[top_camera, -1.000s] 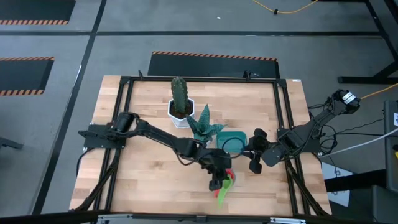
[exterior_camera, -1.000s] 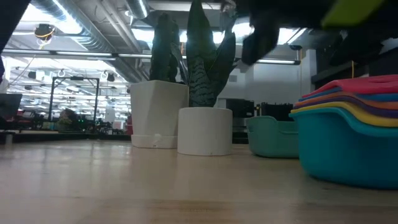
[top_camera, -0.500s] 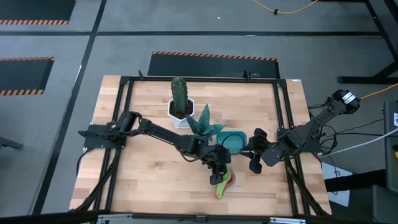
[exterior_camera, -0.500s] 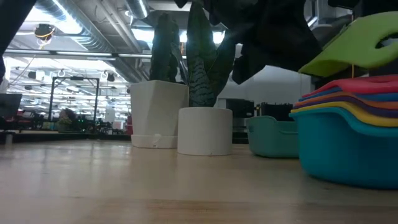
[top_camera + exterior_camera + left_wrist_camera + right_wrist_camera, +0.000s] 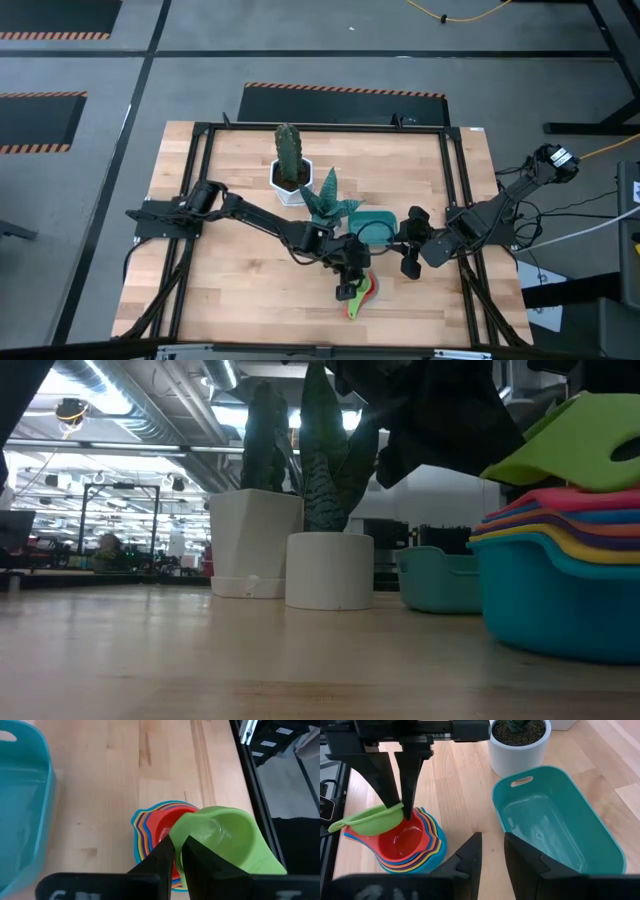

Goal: Nest measuring cups in basket
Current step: Stack the green measuring cup on top of the red measuring cup, then put the nested measuring cups into the green bin

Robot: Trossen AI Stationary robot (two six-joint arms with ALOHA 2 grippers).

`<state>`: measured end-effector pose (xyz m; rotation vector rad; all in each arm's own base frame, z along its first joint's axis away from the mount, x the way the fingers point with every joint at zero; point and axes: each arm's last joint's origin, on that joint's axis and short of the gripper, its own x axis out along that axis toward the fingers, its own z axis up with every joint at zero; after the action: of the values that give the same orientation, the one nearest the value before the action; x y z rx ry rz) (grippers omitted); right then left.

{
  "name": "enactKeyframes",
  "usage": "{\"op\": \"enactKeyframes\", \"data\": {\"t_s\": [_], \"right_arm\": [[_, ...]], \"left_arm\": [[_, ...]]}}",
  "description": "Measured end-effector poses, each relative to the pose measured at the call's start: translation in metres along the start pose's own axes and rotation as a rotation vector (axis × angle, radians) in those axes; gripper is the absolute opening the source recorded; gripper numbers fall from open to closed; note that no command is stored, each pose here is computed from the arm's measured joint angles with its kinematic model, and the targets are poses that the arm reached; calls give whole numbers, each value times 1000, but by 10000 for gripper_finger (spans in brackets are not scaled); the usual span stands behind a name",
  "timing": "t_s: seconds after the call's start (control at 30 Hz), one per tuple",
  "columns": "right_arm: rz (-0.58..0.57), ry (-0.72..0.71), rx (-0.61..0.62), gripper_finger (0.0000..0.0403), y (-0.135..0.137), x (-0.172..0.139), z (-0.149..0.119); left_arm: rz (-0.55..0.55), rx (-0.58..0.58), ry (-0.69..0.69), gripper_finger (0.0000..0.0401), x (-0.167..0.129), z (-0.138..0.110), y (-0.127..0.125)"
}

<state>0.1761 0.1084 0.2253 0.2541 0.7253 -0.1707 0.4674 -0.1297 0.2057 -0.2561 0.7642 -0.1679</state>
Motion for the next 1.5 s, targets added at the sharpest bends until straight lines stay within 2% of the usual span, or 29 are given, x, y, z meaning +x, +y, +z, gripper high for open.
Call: {"op": "enactKeyframes", "data": {"t_s": [0.5,0.87,1.0,1.37,1.5], "right_arm": [[0,0,0,86,0,0,0],[0,0,0,86,0,0,0],[0,-1,0,86,0,0,0],[19,15,1,86,1,0,0],[19,17,-3,86,1,0,0]], "left_arm": [[1,1,2,34,0,0,0],[43,1,-14,101,0,0,1],[73,0,-50,103,0,3,2],[66,0,-114,101,-1,9,0],[93,72,-129,101,-13,14,-3]]}}
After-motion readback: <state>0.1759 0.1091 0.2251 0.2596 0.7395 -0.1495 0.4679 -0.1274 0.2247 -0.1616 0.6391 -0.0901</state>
